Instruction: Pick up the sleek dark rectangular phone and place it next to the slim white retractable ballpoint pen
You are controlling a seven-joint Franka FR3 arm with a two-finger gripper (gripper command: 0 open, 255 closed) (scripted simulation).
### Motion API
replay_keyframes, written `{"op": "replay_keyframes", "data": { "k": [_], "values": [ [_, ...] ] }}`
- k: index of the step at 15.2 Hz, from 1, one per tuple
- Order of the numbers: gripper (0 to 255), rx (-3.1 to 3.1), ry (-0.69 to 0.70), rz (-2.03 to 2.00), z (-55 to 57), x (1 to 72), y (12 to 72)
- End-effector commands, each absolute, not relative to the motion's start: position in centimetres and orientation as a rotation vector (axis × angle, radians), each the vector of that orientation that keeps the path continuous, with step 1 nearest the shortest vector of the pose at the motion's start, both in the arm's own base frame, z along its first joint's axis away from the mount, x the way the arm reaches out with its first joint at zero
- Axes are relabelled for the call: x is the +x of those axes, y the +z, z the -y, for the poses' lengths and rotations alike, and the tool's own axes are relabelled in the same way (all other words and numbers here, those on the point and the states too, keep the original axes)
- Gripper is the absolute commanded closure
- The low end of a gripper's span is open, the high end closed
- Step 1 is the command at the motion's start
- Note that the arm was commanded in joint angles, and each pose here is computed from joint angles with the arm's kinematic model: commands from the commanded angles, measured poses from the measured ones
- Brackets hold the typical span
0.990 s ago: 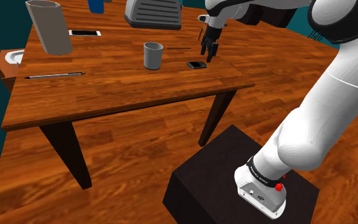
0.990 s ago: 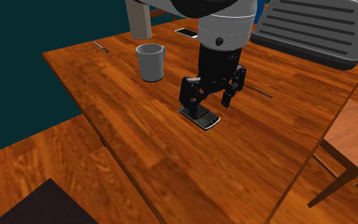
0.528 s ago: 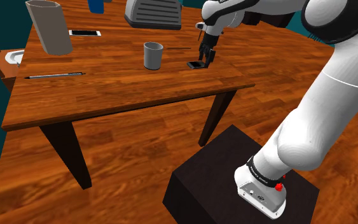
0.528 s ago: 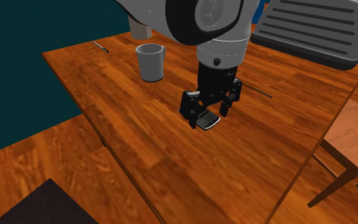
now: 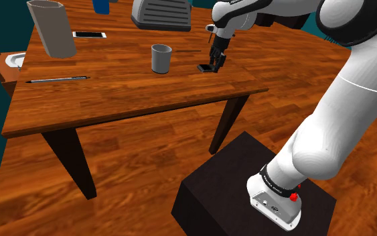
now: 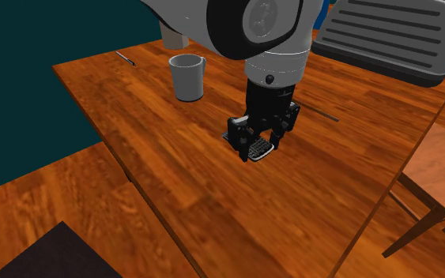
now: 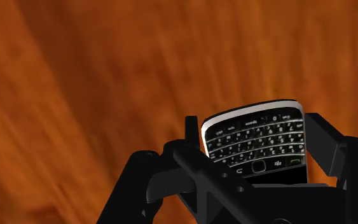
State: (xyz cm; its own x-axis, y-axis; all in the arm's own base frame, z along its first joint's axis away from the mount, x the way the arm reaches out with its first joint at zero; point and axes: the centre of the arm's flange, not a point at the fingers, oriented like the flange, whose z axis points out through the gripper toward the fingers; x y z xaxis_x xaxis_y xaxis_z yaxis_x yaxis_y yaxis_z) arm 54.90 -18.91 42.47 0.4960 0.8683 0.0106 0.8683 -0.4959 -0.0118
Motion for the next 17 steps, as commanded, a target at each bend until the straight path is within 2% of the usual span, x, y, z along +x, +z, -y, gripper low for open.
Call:
{"op": "replay_keyframes", "data": {
  "k": [1, 9, 17],
  "values": [
    [255, -2.703, -0.005, 1.569, 18.9, 54.9, 42.5],
    [255, -2.704, -0.005, 1.569, 18.9, 54.9, 42.5],
    [255, -2.704, -0.005, 1.569, 18.9, 54.9, 46.7]
  ]
}}
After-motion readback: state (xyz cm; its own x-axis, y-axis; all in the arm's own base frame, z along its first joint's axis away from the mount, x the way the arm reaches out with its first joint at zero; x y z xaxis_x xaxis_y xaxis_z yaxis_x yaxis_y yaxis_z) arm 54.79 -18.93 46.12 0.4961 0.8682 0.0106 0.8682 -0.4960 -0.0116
